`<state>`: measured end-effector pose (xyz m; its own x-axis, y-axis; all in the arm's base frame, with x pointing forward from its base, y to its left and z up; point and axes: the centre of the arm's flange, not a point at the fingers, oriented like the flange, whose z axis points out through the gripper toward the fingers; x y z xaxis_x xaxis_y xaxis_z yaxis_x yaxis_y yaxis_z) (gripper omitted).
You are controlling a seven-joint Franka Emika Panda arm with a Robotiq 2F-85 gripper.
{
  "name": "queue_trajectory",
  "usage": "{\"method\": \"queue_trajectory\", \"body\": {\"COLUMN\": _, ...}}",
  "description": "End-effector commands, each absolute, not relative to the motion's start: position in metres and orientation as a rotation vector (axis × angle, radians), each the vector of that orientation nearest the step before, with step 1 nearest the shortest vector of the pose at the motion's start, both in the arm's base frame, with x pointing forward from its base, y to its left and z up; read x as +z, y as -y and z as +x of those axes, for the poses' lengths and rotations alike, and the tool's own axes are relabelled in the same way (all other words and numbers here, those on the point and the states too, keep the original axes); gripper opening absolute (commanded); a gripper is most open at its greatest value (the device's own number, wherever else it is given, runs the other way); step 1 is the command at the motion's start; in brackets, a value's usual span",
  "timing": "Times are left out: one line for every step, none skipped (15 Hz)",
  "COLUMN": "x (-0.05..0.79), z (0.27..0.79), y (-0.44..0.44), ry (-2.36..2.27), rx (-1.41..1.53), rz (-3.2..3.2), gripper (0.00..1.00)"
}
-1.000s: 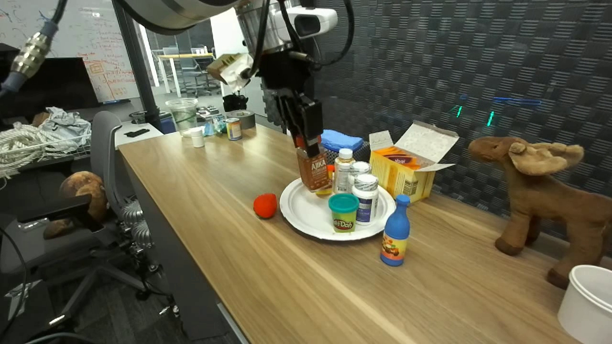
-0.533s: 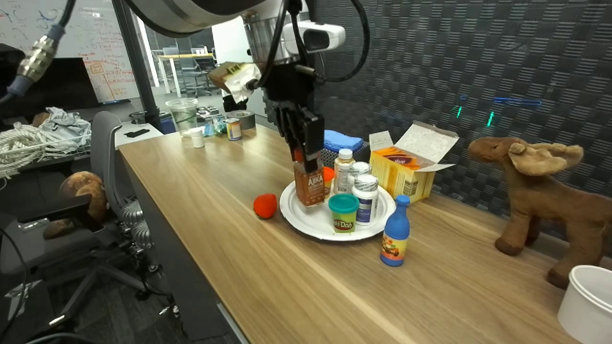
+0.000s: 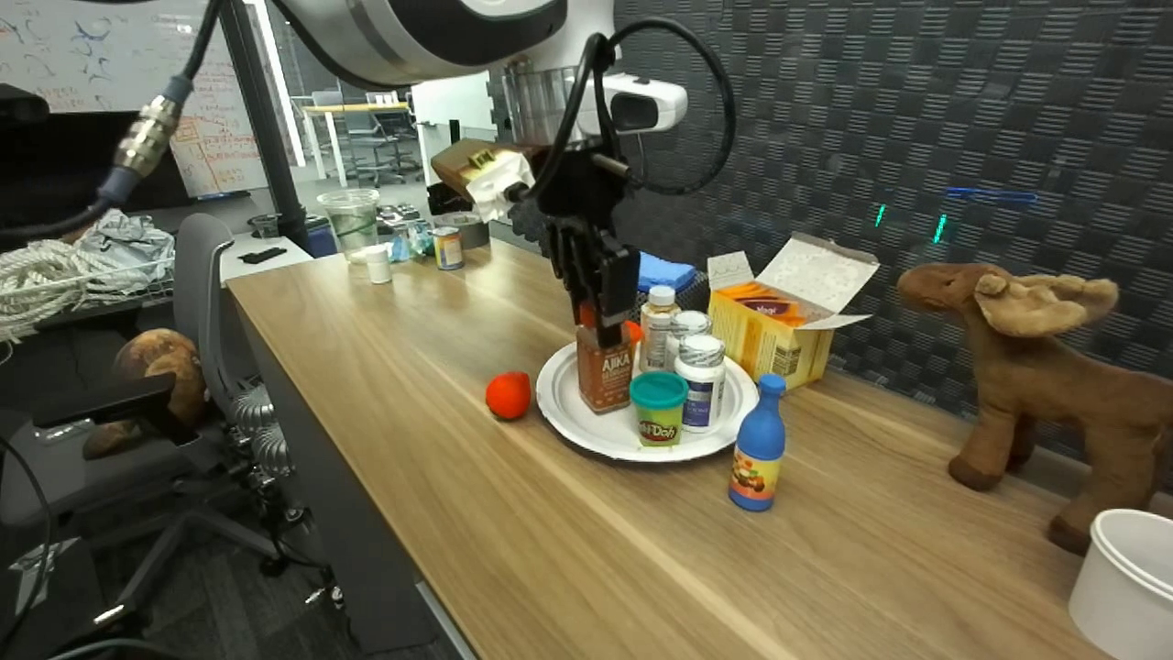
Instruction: Put all the objects surrounding the plate on to the plate.
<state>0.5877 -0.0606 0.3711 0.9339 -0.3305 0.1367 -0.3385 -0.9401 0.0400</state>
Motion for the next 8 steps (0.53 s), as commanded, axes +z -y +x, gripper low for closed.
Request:
{"method": "queue_trajectory", "body": {"x": 0.383, "z": 0.618, "y": 0.067, "ry": 0.565, "rx": 0.254, "rz": 3.044, "gripper": 0.24}}
{"method": "queue_trajectory", "body": {"x": 0.383, "z": 0.622, "y": 0.068, "ry": 0.565, "rx": 0.267, "rz": 3.036, "gripper": 0.24}}
{"method": "queue_trajectory", "body": {"x": 0.382, "z": 0.625, "y": 0.070, "ry": 0.556, "rx": 0.277, "rz": 3.023, "gripper": 0.24}}
{"method": "queue_trajectory", "body": {"x": 0.380, "z": 0.627, "y": 0.072, "ry": 0.550, "rx": 0.282, "rz": 3.016, "gripper": 0.24}}
{"method": "queue_trajectory", "body": {"x": 0.379, "z": 0.627, "y": 0.074, "ry": 0.544, "rx": 0.277, "rz": 3.012, "gripper": 0.24}}
{"method": "queue_trajectory", "body": {"x": 0.376, "z": 0.627, "y": 0.077, "ry": 0.549, "rx": 0.272, "rz": 3.006, "gripper": 0.24}}
{"method": "queue_trajectory", "body": {"x": 0.373, "z": 0.628, "y": 0.080, "ry": 0.551, "rx": 0.268, "rz": 3.000, "gripper": 0.24}}
{"method": "queue_trajectory", "body": {"x": 0.372, "z": 0.629, "y": 0.083, "ry": 0.557, "rx": 0.268, "rz": 2.994, "gripper": 0.24}}
